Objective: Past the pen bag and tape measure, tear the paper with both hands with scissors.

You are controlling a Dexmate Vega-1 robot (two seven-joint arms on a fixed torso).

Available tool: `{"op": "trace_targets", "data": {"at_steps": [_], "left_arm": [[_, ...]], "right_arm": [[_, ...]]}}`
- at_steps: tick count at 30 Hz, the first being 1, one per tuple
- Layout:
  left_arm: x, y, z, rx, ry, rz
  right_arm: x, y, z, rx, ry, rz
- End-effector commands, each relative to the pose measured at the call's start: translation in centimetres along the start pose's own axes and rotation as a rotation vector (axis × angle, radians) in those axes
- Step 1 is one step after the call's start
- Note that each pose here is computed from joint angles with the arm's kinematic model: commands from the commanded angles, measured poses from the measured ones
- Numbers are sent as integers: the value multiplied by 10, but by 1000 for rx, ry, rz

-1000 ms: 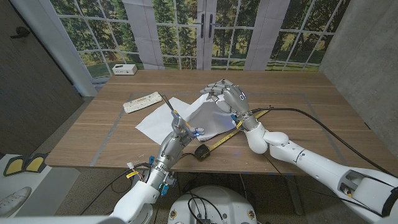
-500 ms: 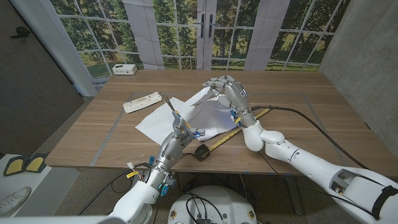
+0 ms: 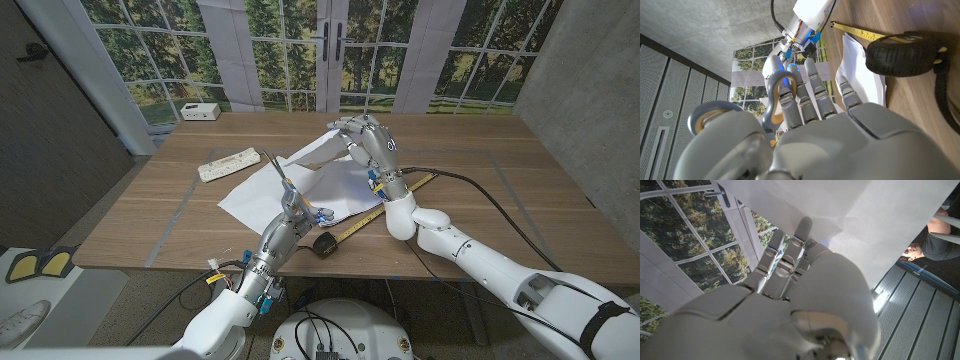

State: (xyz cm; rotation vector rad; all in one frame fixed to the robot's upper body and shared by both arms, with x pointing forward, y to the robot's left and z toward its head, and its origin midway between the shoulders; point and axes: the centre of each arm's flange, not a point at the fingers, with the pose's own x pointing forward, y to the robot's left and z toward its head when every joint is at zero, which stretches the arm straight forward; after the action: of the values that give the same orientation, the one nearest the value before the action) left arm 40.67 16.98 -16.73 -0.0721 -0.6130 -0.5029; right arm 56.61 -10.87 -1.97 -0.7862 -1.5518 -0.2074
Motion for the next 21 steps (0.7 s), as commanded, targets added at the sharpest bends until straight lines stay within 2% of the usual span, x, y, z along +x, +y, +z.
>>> {"op": "trace_targets", "data": {"at_steps": [1, 5, 10, 21], "left_arm": [[3, -1, -1, -9, 9, -33], [5, -2, -1, -7, 10, -43], [7, -2, -1, -6, 15, -49], [13, -3, -3, -46, 19, -75]], "right_arm": [[16, 8, 1, 20, 32, -51], [20, 8, 2, 18, 37, -72], [26, 11, 3, -17, 57, -41], [21, 9, 7, 27, 30, -56]]}}
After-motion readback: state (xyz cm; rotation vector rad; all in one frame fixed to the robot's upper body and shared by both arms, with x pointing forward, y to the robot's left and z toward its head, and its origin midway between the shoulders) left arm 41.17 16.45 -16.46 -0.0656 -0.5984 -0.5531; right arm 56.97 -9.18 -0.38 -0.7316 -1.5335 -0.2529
